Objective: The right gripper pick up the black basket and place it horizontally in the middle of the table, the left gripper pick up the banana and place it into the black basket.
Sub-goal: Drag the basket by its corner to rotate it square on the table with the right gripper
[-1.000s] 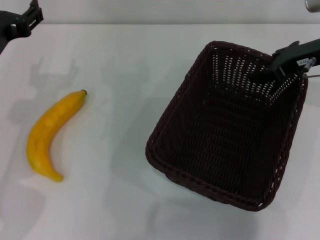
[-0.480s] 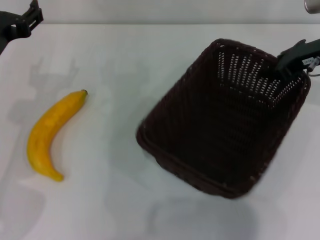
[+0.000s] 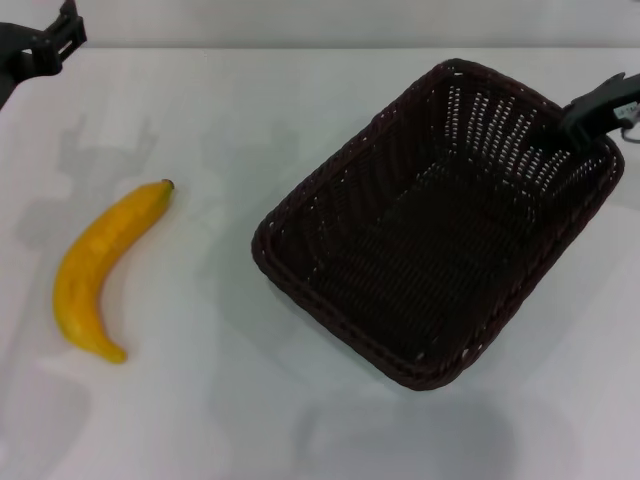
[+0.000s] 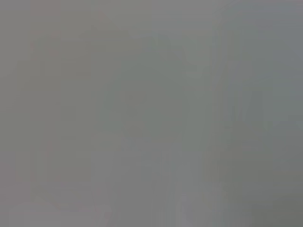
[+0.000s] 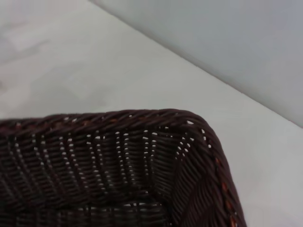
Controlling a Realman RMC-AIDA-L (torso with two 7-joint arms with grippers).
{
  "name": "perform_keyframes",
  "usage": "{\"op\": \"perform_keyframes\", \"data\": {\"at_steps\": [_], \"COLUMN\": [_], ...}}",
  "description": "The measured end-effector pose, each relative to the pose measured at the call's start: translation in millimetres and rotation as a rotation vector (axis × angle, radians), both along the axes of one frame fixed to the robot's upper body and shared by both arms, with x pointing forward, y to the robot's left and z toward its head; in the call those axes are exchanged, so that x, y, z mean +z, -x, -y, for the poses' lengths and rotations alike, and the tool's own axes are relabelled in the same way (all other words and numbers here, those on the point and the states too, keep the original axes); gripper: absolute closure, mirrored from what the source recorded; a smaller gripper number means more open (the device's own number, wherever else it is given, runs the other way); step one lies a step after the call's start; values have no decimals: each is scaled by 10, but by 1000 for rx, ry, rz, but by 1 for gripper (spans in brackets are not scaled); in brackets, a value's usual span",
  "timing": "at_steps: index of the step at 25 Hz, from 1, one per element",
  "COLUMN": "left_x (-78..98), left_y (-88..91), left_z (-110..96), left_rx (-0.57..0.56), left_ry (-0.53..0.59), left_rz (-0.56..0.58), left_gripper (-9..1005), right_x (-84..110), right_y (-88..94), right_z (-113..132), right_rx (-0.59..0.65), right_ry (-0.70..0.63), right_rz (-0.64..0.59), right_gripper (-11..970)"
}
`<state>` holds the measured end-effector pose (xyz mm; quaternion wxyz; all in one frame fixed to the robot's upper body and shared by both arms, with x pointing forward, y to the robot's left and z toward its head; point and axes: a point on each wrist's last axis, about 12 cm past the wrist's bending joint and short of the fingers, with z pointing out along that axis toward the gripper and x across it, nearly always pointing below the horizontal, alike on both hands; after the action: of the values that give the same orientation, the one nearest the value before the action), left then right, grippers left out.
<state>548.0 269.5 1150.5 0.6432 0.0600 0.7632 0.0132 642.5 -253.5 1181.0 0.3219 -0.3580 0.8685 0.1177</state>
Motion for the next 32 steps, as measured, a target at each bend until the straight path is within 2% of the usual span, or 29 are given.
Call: {"op": "perform_keyframes", "data": {"at_steps": [11,19,26,32], "left_x": [-12,-26,-34,-40], "left_y": [6,25,33,35], "left_z": [7,8,13,14], "left_rx": [-16,-22,-24,-25], "left_ry": [4,5,9,6], "left_rz": [14,15,14,13], "left_gripper": [122,121,121,122], "right_x": [120,205,208,158], "right_y": [110,182,324,460], "right_z": [121,358,606,749], "right_rx": [-97,-174,-257,-328], "right_ry": [-122,-303,-487,-593], "right_rz": [-64,-105,-137,-168], "right_gripper": [720,786,785,785]}}
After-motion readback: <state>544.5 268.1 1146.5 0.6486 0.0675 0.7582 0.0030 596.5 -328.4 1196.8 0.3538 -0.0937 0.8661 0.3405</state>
